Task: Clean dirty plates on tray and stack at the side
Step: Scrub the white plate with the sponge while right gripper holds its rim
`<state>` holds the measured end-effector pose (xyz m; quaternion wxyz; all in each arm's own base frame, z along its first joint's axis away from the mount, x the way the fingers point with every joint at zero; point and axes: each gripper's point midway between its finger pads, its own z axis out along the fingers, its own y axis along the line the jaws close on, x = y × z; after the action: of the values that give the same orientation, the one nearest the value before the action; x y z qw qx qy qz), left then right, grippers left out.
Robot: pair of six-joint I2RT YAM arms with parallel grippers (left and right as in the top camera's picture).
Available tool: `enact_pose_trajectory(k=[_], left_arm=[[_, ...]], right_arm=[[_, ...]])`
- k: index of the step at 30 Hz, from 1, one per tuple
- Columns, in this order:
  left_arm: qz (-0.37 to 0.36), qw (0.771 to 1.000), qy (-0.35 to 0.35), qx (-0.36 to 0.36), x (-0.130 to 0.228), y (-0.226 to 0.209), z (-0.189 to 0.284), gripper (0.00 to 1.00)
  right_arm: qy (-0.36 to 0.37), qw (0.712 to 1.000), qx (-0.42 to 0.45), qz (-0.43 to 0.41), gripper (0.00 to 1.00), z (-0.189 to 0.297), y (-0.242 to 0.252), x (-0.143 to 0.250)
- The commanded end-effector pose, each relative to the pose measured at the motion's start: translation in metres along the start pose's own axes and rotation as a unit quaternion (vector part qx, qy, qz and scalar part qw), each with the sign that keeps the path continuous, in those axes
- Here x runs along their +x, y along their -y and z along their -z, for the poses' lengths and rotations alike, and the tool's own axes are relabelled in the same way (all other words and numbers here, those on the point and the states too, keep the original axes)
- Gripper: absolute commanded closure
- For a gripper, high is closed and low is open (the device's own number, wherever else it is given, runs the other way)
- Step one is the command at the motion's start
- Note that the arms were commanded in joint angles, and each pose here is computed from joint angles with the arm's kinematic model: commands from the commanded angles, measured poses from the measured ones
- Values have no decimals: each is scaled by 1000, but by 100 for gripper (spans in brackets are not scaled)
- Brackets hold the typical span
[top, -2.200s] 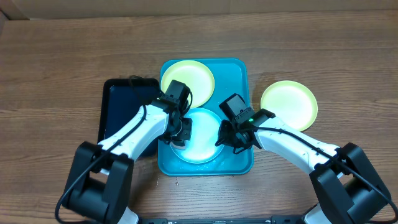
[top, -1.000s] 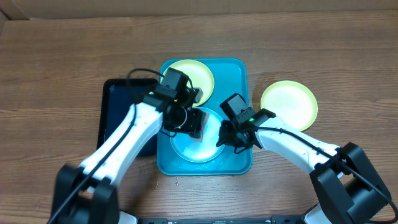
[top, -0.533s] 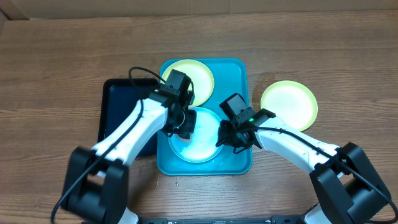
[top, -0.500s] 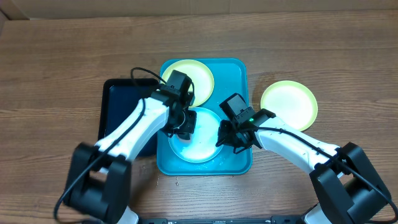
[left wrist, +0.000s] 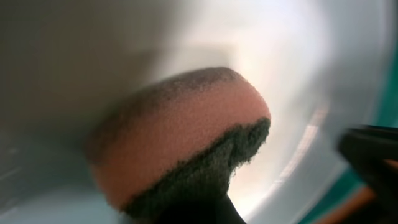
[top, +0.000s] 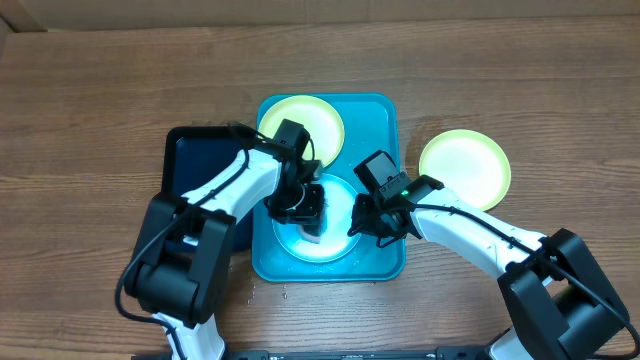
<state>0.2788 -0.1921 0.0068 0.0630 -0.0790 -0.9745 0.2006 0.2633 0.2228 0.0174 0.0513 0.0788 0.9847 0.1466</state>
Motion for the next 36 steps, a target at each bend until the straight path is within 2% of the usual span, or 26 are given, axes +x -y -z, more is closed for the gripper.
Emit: enact_pose_trajectory(k=[1, 6, 12, 16, 20, 23, 36], left_arm=[[-26, 988, -51, 144, 18, 47, -14, 96], [-27, 987, -34, 155, 8, 52, 3, 96], [-53, 992, 44, 104, -13, 54, 56, 96], [-65, 993, 93, 36, -16, 43, 81, 96], [-28, 992, 105, -69, -14, 7, 89, 96], [-13, 989, 92, -111, -10, -13, 80, 96], [29, 990, 18, -137, -9, -50, 6, 96]], right_arm=[[-2, 1000, -9, 5, 96, 0, -4, 2], [-3, 1000, -9, 5, 96, 0, -4, 2], [-2, 1000, -9, 5, 96, 0, -4, 2], [-2, 1000, -9, 5, 96, 0, -4, 1], [-2, 1000, -9, 5, 96, 0, -4, 2], [-2, 1000, -9, 5, 96, 0, -4, 1], [-2, 1000, -9, 5, 96, 0, -4, 1]])
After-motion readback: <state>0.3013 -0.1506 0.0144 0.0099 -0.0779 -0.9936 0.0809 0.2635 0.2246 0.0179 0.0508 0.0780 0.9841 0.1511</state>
